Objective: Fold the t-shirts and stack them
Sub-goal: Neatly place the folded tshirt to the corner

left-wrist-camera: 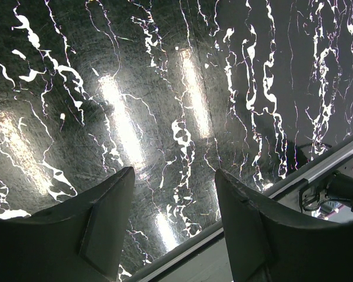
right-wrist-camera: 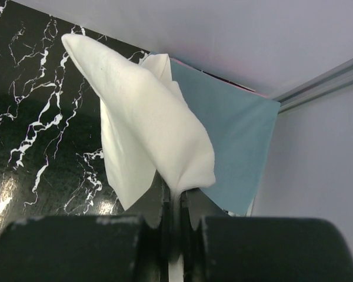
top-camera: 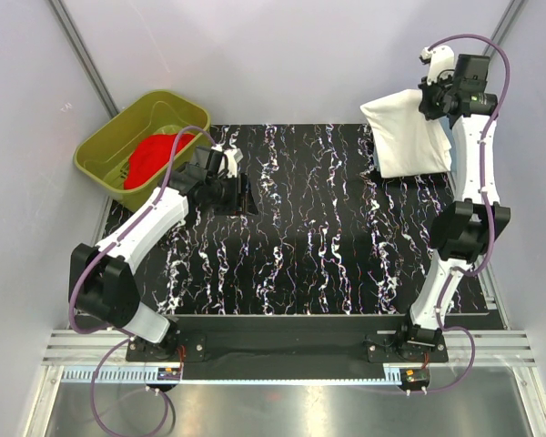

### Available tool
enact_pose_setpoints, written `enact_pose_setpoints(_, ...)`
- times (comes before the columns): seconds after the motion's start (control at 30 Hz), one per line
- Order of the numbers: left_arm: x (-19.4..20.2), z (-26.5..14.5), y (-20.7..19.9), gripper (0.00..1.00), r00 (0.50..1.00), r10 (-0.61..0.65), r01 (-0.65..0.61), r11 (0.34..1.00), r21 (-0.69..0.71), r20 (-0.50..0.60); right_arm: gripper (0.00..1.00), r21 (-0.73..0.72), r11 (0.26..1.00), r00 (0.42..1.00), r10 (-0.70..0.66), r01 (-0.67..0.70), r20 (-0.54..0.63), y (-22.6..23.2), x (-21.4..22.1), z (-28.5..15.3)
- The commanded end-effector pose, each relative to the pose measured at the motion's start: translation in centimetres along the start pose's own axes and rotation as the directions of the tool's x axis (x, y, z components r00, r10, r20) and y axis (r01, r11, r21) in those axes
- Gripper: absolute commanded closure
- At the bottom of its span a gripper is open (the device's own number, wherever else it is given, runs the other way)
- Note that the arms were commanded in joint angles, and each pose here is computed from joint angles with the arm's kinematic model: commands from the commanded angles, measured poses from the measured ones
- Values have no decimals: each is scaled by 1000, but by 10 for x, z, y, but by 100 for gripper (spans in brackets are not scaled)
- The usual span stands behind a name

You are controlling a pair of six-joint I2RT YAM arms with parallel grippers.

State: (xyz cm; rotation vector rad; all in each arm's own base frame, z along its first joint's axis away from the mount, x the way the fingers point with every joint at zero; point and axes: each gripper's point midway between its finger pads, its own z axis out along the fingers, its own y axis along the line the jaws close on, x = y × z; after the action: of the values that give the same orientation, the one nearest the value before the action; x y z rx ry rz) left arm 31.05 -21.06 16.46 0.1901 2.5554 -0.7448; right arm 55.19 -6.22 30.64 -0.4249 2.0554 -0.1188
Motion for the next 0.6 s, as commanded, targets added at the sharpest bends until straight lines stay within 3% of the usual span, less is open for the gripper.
enact_pose_setpoints(0.0,-10,-14,-14,38,998,39,-42,998,50,54,100,-32,999,993,-3,6,116,-5,-32,-6)
enact_pose_setpoints(0.17,-12,-15,-12,38,998,35,-37,998,46,61,100,-7,1000,989,18,-17,145,-22,-37,1)
enact_pose_setpoints(0.57,-13,-10,-7,38,999,15,-18,998,52,50,100,-24,988,975,154,-153,162,-69,7,59)
